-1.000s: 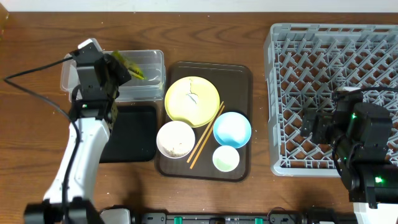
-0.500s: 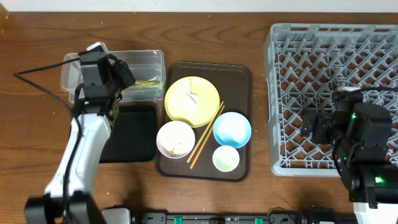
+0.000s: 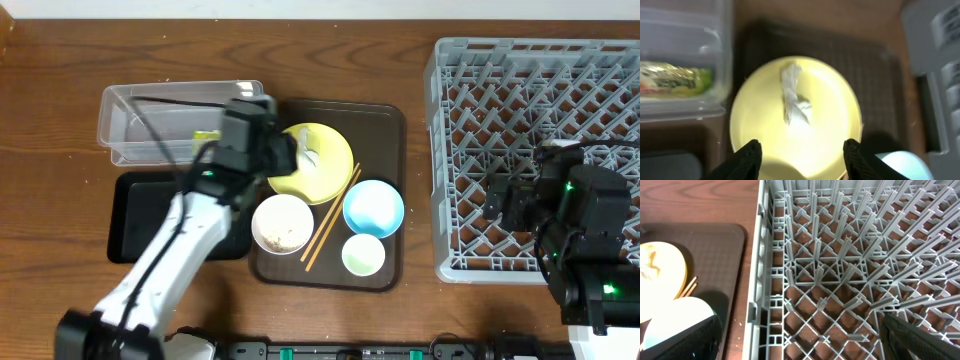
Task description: Sort waste into correct bins and load items into the dishwasher rack
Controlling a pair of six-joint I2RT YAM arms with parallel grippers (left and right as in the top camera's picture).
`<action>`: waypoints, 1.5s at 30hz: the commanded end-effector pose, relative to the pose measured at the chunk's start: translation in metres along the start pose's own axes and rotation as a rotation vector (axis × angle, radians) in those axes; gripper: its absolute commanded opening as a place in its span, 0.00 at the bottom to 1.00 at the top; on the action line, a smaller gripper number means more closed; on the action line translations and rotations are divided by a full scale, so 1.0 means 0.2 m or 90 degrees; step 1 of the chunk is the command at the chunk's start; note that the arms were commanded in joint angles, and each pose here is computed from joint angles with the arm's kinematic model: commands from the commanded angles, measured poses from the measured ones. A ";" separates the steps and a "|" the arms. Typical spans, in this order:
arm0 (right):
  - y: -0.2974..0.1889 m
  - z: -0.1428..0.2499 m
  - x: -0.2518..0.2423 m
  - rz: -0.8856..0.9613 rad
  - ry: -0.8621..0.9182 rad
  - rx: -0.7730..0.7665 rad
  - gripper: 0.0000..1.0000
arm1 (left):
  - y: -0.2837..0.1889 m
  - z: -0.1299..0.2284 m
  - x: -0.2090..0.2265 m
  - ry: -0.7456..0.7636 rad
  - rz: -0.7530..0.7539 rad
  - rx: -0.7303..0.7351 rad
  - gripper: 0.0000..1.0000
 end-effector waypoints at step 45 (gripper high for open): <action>-0.03 -0.03 -0.01 0.006 0.006 -0.013 0.99 | -0.19 -0.31 0.31 -0.061 -0.129 -0.182 0.06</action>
Point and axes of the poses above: each gripper's point midway between its finger pads, its own y axis out along the fingers, its own x axis along the line the jaws close on, z = x × y, the point moved 4 cm from there along -y, back along the fingers
